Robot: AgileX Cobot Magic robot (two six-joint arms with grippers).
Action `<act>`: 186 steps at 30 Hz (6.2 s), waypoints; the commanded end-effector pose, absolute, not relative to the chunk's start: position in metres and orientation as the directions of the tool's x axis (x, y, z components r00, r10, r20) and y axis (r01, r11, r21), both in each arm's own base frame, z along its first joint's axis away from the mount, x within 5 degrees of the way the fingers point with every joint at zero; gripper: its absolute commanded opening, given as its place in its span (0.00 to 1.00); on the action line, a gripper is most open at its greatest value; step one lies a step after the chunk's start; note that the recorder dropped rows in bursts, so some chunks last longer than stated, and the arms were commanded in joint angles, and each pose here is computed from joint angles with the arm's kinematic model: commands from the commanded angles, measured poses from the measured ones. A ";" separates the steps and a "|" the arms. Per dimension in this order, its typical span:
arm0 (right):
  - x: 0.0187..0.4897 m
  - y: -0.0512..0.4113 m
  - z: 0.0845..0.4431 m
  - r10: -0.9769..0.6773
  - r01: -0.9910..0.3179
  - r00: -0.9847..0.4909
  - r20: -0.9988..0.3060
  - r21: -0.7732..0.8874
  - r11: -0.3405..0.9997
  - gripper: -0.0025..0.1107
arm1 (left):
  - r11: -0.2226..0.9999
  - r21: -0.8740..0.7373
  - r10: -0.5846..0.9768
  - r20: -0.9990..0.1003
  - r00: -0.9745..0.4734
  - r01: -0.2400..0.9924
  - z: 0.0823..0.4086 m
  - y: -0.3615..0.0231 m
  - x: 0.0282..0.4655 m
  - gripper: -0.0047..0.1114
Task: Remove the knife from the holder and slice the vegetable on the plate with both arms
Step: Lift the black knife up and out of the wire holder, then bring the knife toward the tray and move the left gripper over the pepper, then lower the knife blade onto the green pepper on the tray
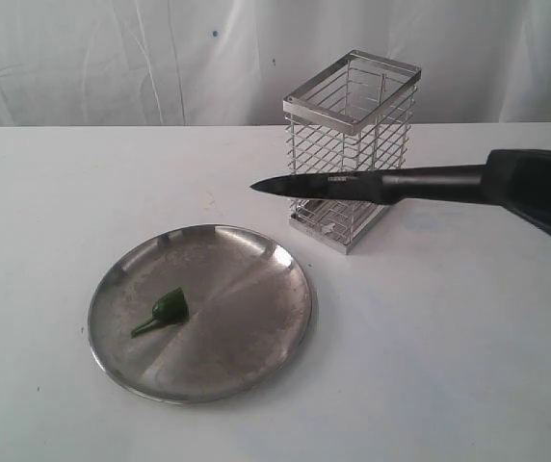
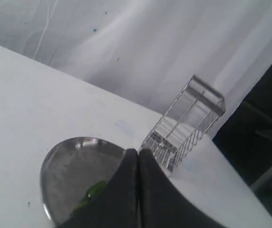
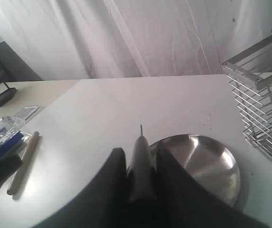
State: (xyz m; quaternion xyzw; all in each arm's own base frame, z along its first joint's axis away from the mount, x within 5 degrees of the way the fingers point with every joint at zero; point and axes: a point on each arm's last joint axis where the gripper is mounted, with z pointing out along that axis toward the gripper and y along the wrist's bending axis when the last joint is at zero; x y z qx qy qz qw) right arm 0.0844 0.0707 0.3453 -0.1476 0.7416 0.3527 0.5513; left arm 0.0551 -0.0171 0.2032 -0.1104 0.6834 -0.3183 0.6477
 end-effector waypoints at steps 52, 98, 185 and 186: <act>0.174 0.126 0.278 -0.168 -0.718 -0.523 -0.836 0.325 0.616 0.02 | 0.782 -0.269 -0.077 -0.937 -0.341 0.562 0.250 -0.175 0.228 0.20; 0.182 0.136 0.282 -0.081 -0.708 -0.571 -0.817 0.440 0.553 0.02 | 0.558 -0.331 -0.093 -0.936 -0.339 0.761 0.257 -0.215 0.195 0.20; 0.209 0.265 0.149 -0.197 -0.376 -0.902 -0.383 0.477 0.795 0.02 | 0.884 0.043 0.309 -0.801 -0.512 0.466 0.239 -0.118 0.224 0.54; 0.209 0.266 0.145 -0.203 -0.374 -0.906 -0.371 0.477 0.796 0.02 | 0.884 0.041 0.308 -0.800 -0.515 0.465 0.238 -0.118 0.224 0.54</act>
